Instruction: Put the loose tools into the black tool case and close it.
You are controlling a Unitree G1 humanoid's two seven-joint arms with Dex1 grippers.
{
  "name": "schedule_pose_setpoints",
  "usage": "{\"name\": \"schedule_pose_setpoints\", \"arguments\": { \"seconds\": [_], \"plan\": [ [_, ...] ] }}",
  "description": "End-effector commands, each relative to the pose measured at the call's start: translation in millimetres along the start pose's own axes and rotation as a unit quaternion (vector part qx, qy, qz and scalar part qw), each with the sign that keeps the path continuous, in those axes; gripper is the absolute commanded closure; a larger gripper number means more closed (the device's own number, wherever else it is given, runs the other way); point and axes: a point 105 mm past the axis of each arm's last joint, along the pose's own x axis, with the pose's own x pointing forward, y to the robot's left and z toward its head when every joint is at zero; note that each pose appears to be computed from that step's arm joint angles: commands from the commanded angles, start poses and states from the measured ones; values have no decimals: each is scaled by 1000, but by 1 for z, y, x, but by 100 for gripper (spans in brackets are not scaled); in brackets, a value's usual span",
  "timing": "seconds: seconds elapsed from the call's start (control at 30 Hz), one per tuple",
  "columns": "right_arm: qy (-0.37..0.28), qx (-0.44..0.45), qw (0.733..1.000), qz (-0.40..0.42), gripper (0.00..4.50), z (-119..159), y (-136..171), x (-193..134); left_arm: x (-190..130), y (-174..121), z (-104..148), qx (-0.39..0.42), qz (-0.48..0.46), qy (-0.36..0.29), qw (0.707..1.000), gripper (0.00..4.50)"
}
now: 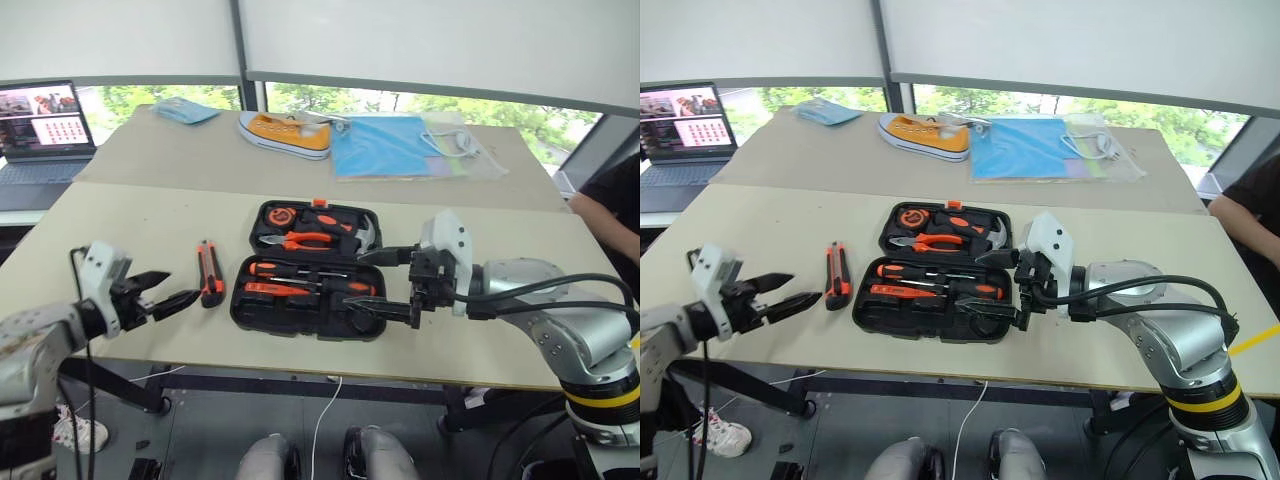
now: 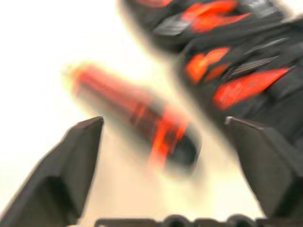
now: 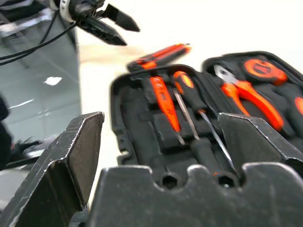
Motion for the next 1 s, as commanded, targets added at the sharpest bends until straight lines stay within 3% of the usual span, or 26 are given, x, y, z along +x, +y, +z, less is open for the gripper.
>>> {"name": "schedule_pose_setpoints", "arguments": {
  "seconds": [0.03, 0.17, 0.33, 0.47, 0.67, 0.77, 0.87, 0.97, 1.0],
  "plan": [
    [-9, -32, 999, 17, 0, 9, 0, 0, -5, -4, 12, 0, 44, -5, 999, 4],
    [-13, -36, 999, 22, 0, 10, -1, 4, 17, -5, 22, -51, 73, 8, 996, 4],
    [-15, -47, 999, 15, 0, 7, -2, 10, 61, 0, 28, -139, 137, 85, 977, 4],
    [-19, -44, 999, 7, 0, 6, -1, 11, 89, -5, 36, -184, 136, 106, 968, 4],
    [-25, -35, 999, -12, 0, 4, -1, 8, 108, -18, 1, -160, 130, 203, 957, 4],
    [-27, -33, 999, -19, 0, 3, 0, 7, 110, -16, -8, -152, 134, 218, 955, 75],
    [-28, -32, 999, -23, 0, 3, 2, 6, 107, -7, -11, -156, 149, 219, 951, 174],
    [-27, -26, 999, -19, 0, 2, 5, 3, 99, 12, 0, -160, 167, 197, 953, 281],
    [-24, -23, 999, -13, 0, 1, 8, 1, 95, 23, 12, -147, 171, 171, 959, 291]
  ]
}}
